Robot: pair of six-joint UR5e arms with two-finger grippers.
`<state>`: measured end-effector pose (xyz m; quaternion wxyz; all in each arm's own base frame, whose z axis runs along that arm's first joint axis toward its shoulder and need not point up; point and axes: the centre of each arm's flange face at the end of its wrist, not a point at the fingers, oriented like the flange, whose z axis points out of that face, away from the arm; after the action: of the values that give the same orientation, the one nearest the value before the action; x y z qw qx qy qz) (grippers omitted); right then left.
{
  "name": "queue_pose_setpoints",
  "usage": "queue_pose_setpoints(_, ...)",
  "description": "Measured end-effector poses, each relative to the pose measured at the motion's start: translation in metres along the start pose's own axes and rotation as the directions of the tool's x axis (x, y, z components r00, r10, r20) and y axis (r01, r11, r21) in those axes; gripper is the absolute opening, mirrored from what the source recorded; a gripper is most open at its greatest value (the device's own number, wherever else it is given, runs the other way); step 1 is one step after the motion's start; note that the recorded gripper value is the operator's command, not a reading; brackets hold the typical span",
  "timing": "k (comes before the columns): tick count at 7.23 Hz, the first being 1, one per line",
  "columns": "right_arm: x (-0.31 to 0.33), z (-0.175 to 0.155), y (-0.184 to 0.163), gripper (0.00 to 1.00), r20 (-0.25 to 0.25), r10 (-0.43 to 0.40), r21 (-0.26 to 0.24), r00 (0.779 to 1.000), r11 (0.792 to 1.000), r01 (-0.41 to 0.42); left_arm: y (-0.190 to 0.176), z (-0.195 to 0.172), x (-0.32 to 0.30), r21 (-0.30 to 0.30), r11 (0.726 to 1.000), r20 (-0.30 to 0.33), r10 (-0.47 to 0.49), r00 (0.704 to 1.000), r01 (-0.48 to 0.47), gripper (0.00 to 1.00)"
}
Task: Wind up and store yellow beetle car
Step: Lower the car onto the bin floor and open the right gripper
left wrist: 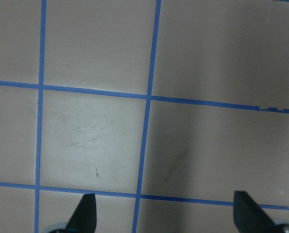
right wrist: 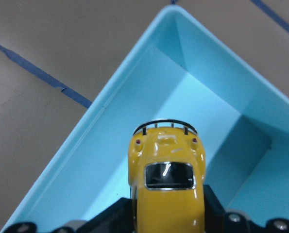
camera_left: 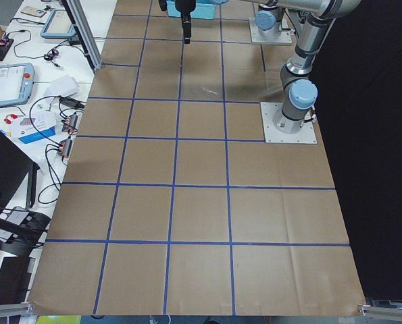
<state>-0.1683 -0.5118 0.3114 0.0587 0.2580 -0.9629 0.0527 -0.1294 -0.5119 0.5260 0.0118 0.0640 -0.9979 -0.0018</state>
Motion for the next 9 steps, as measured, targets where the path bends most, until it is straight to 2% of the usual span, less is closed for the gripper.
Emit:
queue_pose_setpoints(1, 0.004, 0.012, 0.010, 0.08, 0.017, 0.139, -0.018, 0.990, 0.990, -0.139, -0.006, 0.008, 0.000, -0.011, 1.000, 0.001, -0.002, 1.000, 0.002, 1.00)
queue_pose_setpoints(3, 0.014, 0.046, 0.028, 0.09, 0.054, 0.333, -0.072, 0.941, 0.942, -0.329, -0.011, 0.016, 0.000, -0.020, 1.000, -0.001, -0.002, 1.000, 0.002, 1.00)
queue_pose_setpoints(5, 0.021, 0.074, 0.049, 0.13, 0.080, 0.434, -0.121, 0.897, 0.898, -0.423, -0.008, 0.010, -0.003, 0.007, 1.000, 0.002, -0.002, 1.000, 0.002, 1.00)
queue_pose_setpoints(6, 0.020, 0.082, 0.053, 0.19, 0.087, 0.461, -0.137, 0.883, 0.884, -0.447, -0.007, 0.008, -0.003, 0.013, 1.000, 0.006, -0.002, 1.000, 0.002, 1.00)
queue_pose_setpoints(7, 0.019, 0.088, 0.055, 0.36, 0.088, 0.476, -0.147, 0.875, 0.875, -0.461, -0.006, 0.008, -0.004, 0.014, 1.000, 0.009, -0.001, 1.000, 0.001, 1.00)
queue_pose_setpoints(9, 0.020, 0.097, 0.056, 1.00, 0.090, 0.489, -0.156, 0.868, 0.867, -0.473, -0.007, 0.008, -0.004, 0.018, 1.000, 0.009, -0.002, 1.000, 0.002, 1.00)
